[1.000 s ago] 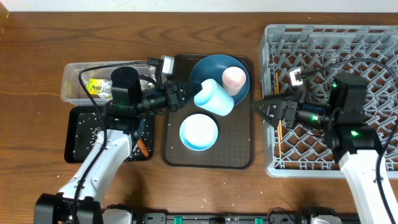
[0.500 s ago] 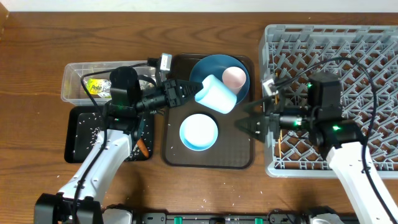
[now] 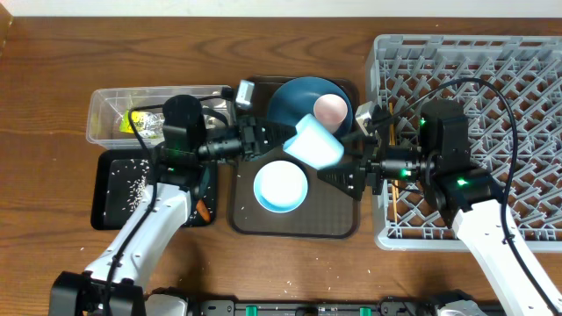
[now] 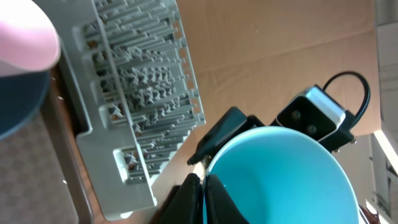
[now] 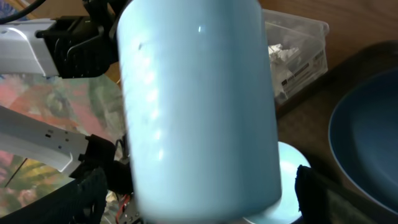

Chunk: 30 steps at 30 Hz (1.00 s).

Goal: Sort waste into correct bins and load items into the dishwasher rack
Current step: 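Move the right gripper left and grasp the blue cup from the left gripper, then release the left gripper and carry the blue cup right over the rack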

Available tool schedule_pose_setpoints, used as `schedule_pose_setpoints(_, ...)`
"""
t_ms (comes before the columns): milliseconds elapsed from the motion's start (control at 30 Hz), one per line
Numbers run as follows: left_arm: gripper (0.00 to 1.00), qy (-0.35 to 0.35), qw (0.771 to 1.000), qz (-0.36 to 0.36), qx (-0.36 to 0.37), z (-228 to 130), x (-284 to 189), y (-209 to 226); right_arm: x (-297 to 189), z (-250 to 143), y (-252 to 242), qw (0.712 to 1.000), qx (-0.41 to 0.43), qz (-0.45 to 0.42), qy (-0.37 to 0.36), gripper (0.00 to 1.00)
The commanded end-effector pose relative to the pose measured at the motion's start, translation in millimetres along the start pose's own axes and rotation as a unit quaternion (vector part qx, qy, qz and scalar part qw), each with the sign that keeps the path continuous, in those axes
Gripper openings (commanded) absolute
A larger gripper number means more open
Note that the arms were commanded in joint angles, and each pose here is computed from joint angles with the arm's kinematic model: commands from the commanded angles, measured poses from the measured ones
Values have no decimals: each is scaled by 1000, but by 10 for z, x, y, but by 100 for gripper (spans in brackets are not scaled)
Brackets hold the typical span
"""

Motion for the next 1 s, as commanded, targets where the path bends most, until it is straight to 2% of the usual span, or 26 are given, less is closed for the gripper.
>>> schedule_pose_setpoints(0,6,17,1000,-12,6,-33,51,-80,36,-14,4,1000,0,2,2,91)
schedule_pose_setpoints(100,6,19,1000,-12,6,-40,60,-82,51,-5,18,1000,-6,5,2,86)
schedule_pose_setpoints(200,6,19,1000,-12,6,-40,60,-82,51,5,18,1000,-8,5,-1,68)
schedule_pose_setpoints(267,6,20,1000,-12,6,-41,60,-82,51,26,19,1000,-7,5,-5,62)
schedule_pose_setpoints(967,6,28,999,2,-30,-120,54,52,-6,176,-71,997,-41,-40,-42,54)
Point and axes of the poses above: each gripper's point midway between its finger pads, its own x axis out along the fingers, its own y axis along the line the jaws close on, z = x × y, the point moved 9 cm from there along -x, back along the fingers, and after that the axes turned 3 degrees about -x, right-handed, at the moved point
